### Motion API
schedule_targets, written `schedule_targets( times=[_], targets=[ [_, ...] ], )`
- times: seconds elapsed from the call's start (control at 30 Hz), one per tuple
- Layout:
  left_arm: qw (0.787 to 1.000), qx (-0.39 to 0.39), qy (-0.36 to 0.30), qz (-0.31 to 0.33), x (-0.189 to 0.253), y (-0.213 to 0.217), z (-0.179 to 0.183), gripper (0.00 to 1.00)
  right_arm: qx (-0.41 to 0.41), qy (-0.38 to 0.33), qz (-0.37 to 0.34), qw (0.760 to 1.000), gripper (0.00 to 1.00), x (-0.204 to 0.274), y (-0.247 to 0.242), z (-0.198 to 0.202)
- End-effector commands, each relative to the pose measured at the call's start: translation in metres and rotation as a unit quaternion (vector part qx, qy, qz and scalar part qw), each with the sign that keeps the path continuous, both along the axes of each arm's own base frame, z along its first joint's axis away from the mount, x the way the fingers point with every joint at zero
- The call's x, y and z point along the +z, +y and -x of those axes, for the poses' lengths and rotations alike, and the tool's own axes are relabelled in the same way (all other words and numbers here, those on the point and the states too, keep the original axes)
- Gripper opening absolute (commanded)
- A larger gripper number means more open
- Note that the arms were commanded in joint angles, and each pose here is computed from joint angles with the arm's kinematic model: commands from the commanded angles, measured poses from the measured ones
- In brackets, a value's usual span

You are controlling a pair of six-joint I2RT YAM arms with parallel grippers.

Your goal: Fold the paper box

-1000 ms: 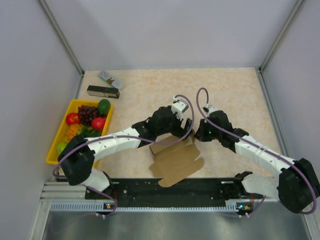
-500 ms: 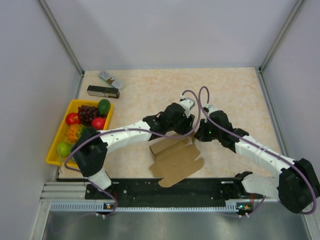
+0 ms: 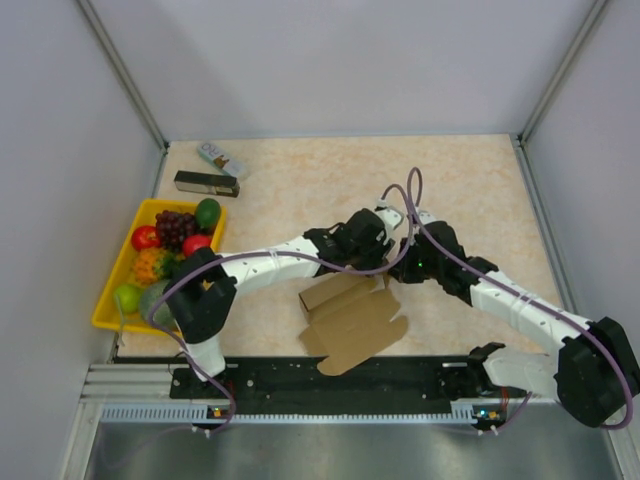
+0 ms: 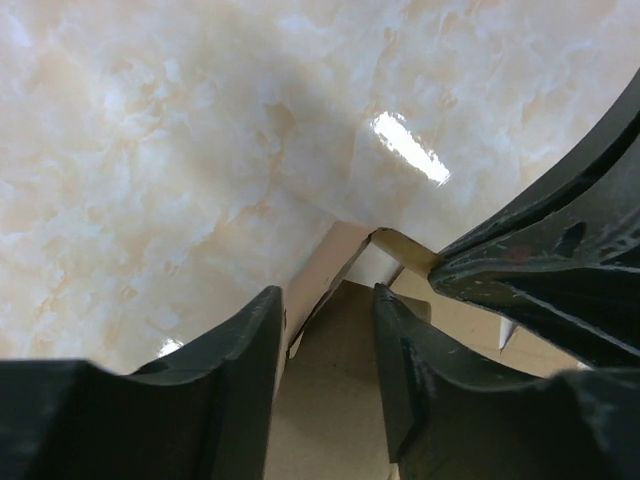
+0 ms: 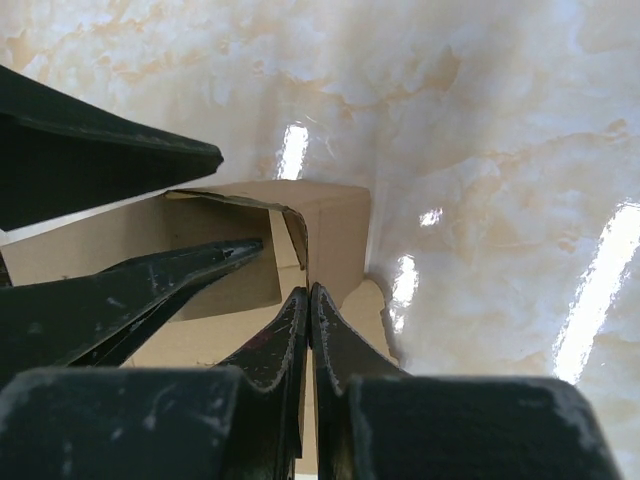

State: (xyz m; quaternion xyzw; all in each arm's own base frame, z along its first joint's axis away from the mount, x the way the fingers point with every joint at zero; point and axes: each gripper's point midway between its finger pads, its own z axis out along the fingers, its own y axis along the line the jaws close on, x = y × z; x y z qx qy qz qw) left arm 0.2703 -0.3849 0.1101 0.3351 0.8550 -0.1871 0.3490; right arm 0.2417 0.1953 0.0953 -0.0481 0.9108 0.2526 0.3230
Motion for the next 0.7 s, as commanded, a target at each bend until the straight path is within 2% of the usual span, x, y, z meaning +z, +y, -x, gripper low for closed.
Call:
schedule_targets(
  times=[0.0,0.13,0.3,0.33,0.37,0.47,0.5,0.6,0.63,0.67],
  targets=[
    [0.998,-0.036,-0.004,-0.049,-0.005,0.002,0.006,0.44,0.017,-0.045,-0.027,0.998,0.00,0.034,0.014,-0.009],
    [0.994,-0.054,-0.011,-0.094,-0.015,0.007,0.009,0.36,0.018,-0.044,-0.027,0.999,0.00,0.033,0.014,-0.009],
    [0.993,-0.052,-0.020,-0.102,-0.015,0.010,0.008,0.34,0.016,-0.040,-0.027,0.999,0.00,0.030,0.014,-0.009],
    [0.995,-0.047,-0.032,-0.082,-0.004,0.006,0.005,0.37,0.017,-0.040,-0.027,0.999,0.00,0.030,0.014,-0.009],
    [0.996,-0.036,-0.030,-0.072,-0.005,0.007,0.006,0.48,0.018,-0.038,-0.028,0.999,0.00,0.029,0.015,-0.008],
    [0.999,-0.018,-0.047,-0.019,0.015,0.004,0.005,0.56,0.020,-0.038,-0.035,0.998,0.00,0.031,0.017,-0.006],
    [0.999,-0.011,-0.048,-0.010,0.018,0.005,0.004,0.63,0.021,-0.036,-0.036,0.998,0.00,0.030,0.016,-0.005],
    [0.998,0.015,-0.056,0.033,0.037,0.009,0.000,0.76,0.022,-0.037,-0.041,0.998,0.00,0.030,0.016,-0.002],
    [0.996,0.023,-0.061,0.055,0.051,0.014,-0.003,0.83,0.019,-0.038,-0.039,0.998,0.00,0.030,0.015,-0.002],
    [0.996,0.026,-0.047,0.068,0.047,0.018,0.002,0.86,0.018,-0.040,-0.038,0.998,0.00,0.030,0.014,-0.002]
  ],
)
